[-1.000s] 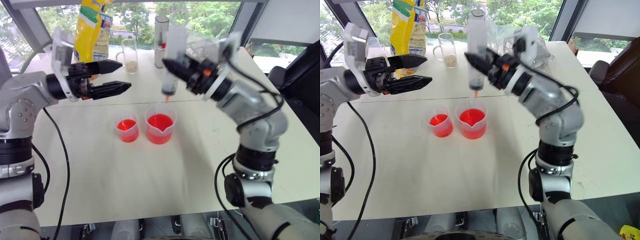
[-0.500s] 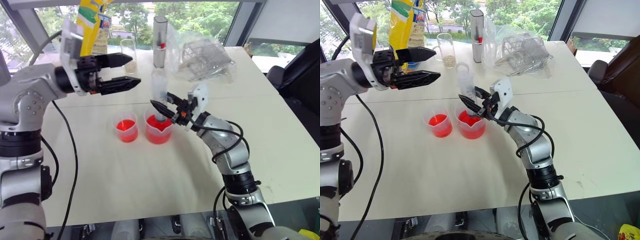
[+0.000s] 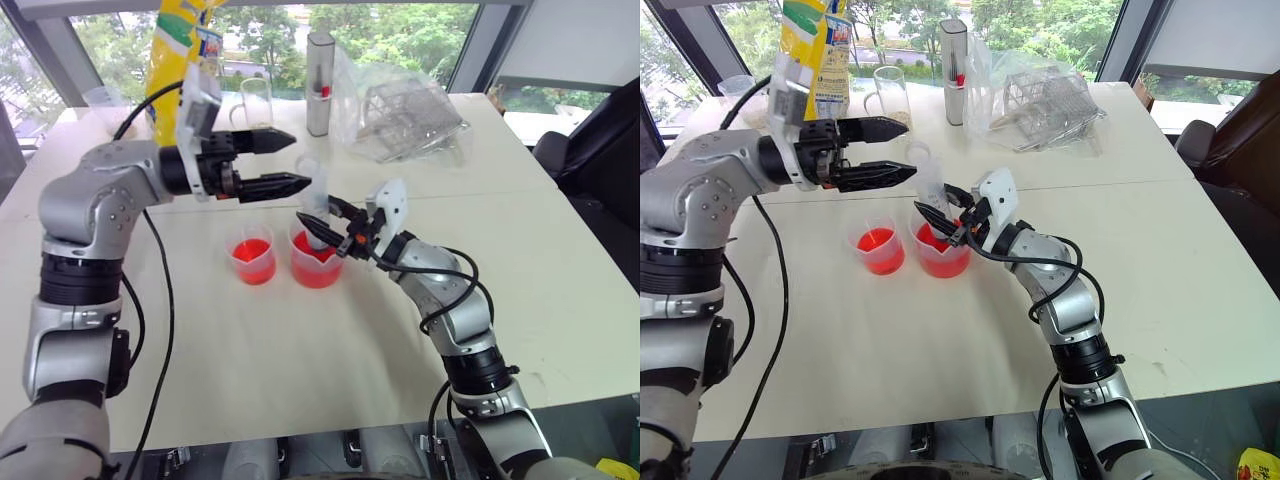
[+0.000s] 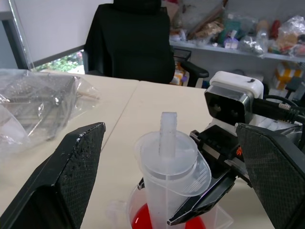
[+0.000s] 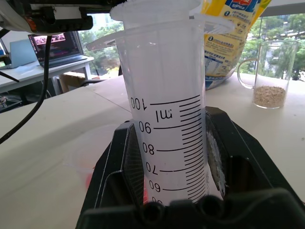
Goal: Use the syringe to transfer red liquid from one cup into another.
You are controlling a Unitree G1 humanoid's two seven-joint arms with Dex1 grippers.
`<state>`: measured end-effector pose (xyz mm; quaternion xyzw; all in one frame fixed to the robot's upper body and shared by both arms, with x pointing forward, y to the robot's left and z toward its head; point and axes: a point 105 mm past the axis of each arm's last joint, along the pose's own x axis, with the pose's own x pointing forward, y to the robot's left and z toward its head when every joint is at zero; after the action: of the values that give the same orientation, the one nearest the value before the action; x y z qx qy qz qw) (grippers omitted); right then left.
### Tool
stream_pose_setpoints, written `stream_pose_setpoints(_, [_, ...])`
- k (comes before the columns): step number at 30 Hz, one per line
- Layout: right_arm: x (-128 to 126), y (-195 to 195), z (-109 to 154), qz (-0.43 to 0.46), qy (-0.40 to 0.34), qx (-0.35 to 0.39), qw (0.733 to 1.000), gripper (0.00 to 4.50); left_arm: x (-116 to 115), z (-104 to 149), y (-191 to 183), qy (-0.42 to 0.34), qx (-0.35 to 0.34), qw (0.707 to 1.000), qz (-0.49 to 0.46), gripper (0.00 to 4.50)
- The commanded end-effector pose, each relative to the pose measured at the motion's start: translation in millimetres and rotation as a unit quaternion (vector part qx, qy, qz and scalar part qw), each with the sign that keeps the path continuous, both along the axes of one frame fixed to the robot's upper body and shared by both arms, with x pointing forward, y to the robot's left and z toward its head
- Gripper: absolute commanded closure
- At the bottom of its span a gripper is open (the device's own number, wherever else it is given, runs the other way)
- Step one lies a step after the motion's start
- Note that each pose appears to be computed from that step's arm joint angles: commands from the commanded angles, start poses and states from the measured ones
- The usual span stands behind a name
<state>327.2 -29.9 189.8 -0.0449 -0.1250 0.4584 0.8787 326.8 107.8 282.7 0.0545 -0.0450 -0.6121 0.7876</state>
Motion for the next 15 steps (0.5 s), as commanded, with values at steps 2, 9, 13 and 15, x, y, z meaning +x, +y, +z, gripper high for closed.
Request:
stream_pose_setpoints(2, [-7.2, 3.0, 11.6, 0.014, -0.026, 0.005, 1.000, 3.07, -3.6, 11.3, -2.8, -0.023, -0.008, 1.000, -0.011, 0.00])
stream_pose_setpoints(9, [-8.8, 3.1, 12.1, 0.016, -0.027, 0.000, 0.999, 3.07, -4.1, 3.4, -6.8, -0.012, -0.004, 1.000, -0.022, 1.27])
stream_pose_setpoints(13, [-9.1, 3.0, 12.9, 0.016, -0.028, -0.001, 0.999, 3.07, -3.0, -1.3, -9.6, -0.008, -0.001, 1.000, -0.024, 3.34])
stream_pose_setpoints(15, [-9.3, 3.0, 13.2, 0.016, -0.029, -0.002, 0.999, 3.07, -3.2, -2.1, -10.3, -0.007, -0.001, 1.000, -0.026, 4.36])
